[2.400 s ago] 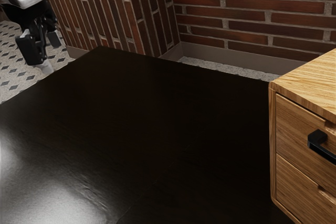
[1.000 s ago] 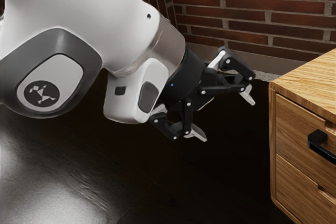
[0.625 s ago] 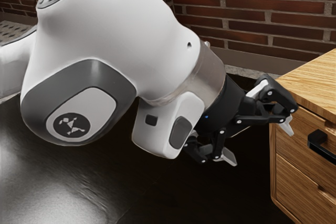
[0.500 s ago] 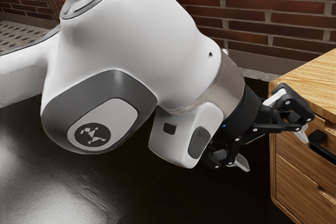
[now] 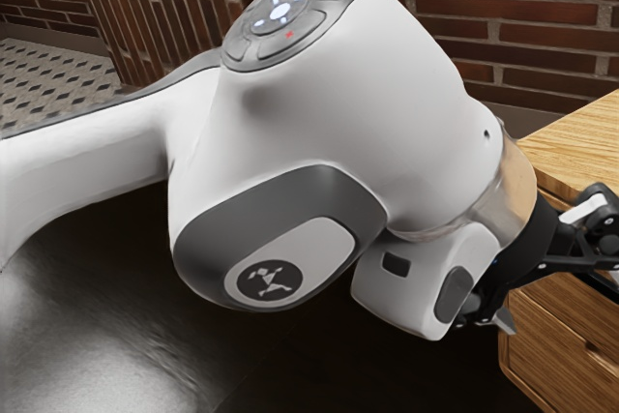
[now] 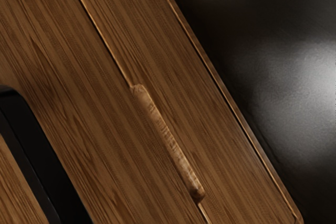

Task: Pull the drawer handle with one arm to open the drawer

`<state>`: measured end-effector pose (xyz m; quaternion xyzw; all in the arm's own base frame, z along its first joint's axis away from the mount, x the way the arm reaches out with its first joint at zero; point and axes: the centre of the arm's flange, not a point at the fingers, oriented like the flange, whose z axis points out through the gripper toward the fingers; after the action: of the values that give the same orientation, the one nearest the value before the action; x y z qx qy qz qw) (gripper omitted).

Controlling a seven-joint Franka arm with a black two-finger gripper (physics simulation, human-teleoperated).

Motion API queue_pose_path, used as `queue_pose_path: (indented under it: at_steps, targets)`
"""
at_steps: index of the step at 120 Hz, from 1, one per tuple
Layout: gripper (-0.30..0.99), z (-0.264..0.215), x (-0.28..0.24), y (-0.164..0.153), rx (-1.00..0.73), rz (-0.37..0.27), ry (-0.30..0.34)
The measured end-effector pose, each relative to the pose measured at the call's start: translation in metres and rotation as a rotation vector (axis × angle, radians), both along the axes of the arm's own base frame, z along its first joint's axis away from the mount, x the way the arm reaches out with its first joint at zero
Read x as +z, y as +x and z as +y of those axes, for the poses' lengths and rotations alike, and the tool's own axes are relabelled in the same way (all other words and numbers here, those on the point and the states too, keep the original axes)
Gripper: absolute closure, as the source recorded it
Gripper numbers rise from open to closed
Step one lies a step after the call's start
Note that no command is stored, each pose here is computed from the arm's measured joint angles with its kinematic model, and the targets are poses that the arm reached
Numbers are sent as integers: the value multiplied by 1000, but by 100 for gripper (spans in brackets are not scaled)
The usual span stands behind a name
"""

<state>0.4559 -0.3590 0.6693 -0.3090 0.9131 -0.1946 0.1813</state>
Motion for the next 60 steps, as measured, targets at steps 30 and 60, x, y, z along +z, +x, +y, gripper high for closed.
queue_pose_path:
  at_steps: [30,60]
  targets:
    - [0,-5,-13,19,31,-12,15]
    - [-2,-10,-27,23,38,-10,-5]
